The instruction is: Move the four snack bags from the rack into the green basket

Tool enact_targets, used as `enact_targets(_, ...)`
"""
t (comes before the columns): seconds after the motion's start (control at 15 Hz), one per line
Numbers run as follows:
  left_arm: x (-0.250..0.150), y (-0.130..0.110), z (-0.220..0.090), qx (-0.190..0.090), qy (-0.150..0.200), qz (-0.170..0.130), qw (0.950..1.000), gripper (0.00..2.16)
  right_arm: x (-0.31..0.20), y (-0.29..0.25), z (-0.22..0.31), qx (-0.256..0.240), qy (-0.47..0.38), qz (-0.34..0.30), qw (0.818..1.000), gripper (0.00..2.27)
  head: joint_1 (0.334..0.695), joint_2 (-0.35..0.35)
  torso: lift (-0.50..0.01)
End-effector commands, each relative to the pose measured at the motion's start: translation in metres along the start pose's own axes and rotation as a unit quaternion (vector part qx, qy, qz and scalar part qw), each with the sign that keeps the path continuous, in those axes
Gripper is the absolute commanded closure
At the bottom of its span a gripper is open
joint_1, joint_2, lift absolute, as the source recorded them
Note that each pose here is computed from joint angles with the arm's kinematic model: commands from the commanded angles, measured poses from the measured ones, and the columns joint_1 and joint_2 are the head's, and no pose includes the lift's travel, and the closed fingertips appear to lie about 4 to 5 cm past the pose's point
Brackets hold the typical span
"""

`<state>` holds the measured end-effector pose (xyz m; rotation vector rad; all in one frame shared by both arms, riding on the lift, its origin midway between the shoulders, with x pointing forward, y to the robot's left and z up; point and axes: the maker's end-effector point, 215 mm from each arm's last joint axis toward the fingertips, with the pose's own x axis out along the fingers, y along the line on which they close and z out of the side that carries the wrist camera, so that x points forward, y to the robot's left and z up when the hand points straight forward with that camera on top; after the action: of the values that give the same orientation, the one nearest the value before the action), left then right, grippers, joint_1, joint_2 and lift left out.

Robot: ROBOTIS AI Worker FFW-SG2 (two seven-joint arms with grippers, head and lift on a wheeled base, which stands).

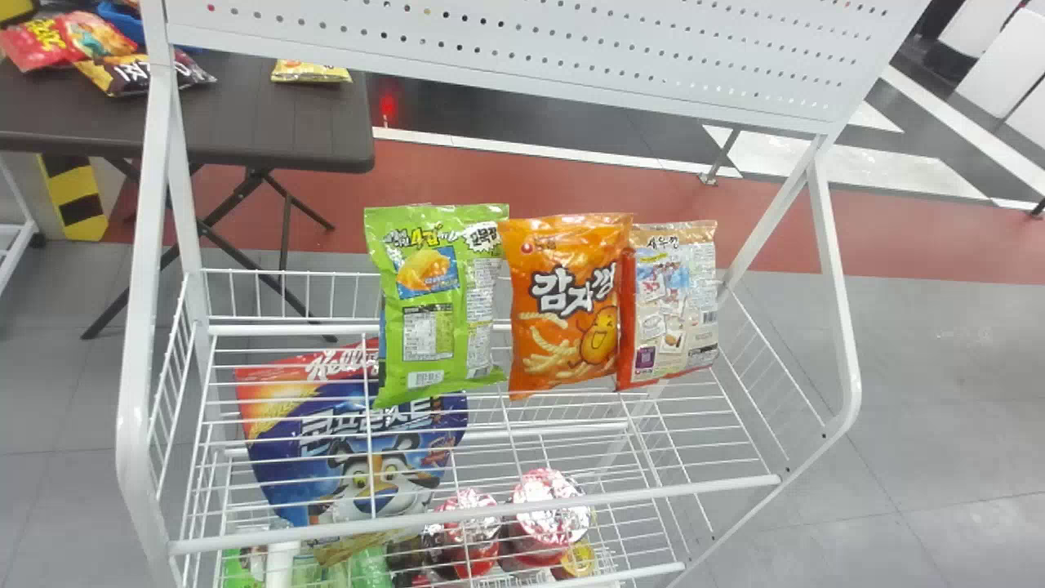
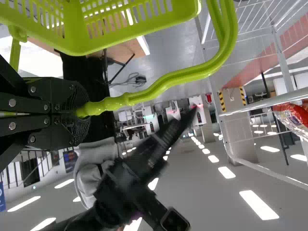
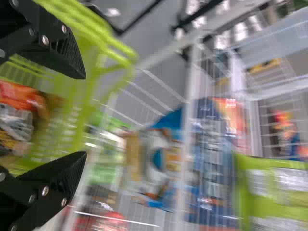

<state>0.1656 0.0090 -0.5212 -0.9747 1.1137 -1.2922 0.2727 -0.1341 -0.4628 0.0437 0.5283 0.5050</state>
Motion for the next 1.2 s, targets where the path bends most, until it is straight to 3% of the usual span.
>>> enact_targets(0.0,0.003,-0.001,-0.004,0.0,0.004,-0.001,1.0,1.78,0.012,-0.023,0.088,-0.039,-0.118,-0.043,0.991,0.06,0.695,-0.35,0.0)
enact_targets(0.2,0.012,-0.003,-0.01,0.002,0.017,-0.002,0.9999,1.78,0.04,-0.046,0.153,-0.057,-0.175,-0.095,0.978,0.13,0.695,-0.338,0.0)
enact_targets(0.33,0.015,-0.004,-0.013,0.002,0.022,-0.002,0.9998,1.78,0.074,-0.066,0.171,-0.064,-0.17,-0.122,0.976,0.13,0.695,-0.321,0.0)
enact_targets(1.07,0.012,-0.002,-0.012,0.002,0.022,0.0,0.9998,1.78,0.19,-0.144,0.217,-0.052,-0.152,-0.147,0.976,0.14,0.695,-0.246,0.0)
enact_targets(1.13,0.013,-0.002,-0.012,0.002,0.023,0.0,0.9997,1.78,0.196,-0.14,0.217,-0.054,-0.148,-0.131,0.979,0.39,0.695,-0.239,0.0)
